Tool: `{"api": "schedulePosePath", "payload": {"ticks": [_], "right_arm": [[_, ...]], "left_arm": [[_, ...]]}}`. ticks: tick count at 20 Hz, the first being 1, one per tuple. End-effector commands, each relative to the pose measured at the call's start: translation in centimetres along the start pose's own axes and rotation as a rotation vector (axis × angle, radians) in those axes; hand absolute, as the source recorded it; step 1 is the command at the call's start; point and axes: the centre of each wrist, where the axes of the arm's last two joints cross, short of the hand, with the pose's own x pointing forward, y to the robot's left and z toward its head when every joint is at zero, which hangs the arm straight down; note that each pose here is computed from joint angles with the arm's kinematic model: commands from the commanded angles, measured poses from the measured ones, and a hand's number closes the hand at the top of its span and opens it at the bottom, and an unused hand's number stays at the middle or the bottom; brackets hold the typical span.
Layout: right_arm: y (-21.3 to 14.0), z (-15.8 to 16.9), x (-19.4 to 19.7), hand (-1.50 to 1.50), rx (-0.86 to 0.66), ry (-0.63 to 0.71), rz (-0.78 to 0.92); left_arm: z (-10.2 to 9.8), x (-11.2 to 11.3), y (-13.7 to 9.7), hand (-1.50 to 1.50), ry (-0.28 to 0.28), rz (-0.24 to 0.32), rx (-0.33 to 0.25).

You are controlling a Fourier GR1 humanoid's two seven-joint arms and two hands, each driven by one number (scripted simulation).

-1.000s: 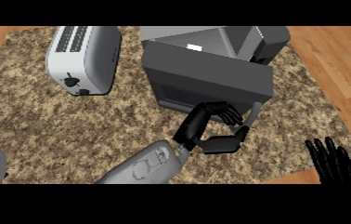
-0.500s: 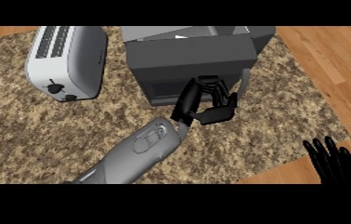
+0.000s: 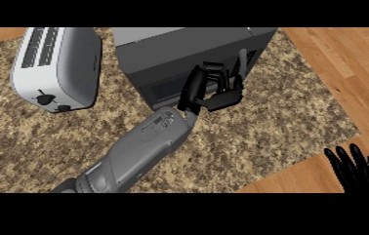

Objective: Pick up the milk, place it into the microwave and close the microwave

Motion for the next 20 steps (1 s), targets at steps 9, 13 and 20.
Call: {"api": "schedulePosePath", "payload": {"ticks": [9,13,20], "right_arm": [[0.1,-1.3,1.8,-1.5,0.07,-0.039,-0.041],[0.1,-1.3,2.5,-1.5,0.083,-0.046,-0.046],[0.4,-1.8,3.4,-1.5,0.1,-0.066,-0.054]], "left_arm": [[-1.8,0.8,0.5,1.5,-0.05,0.018,0.044],[-1.5,-0.2,0.9,1.5,-0.04,0.017,0.074],[-1.6,-0.3,1.0,1.5,-0.065,0.014,0.079]]}}
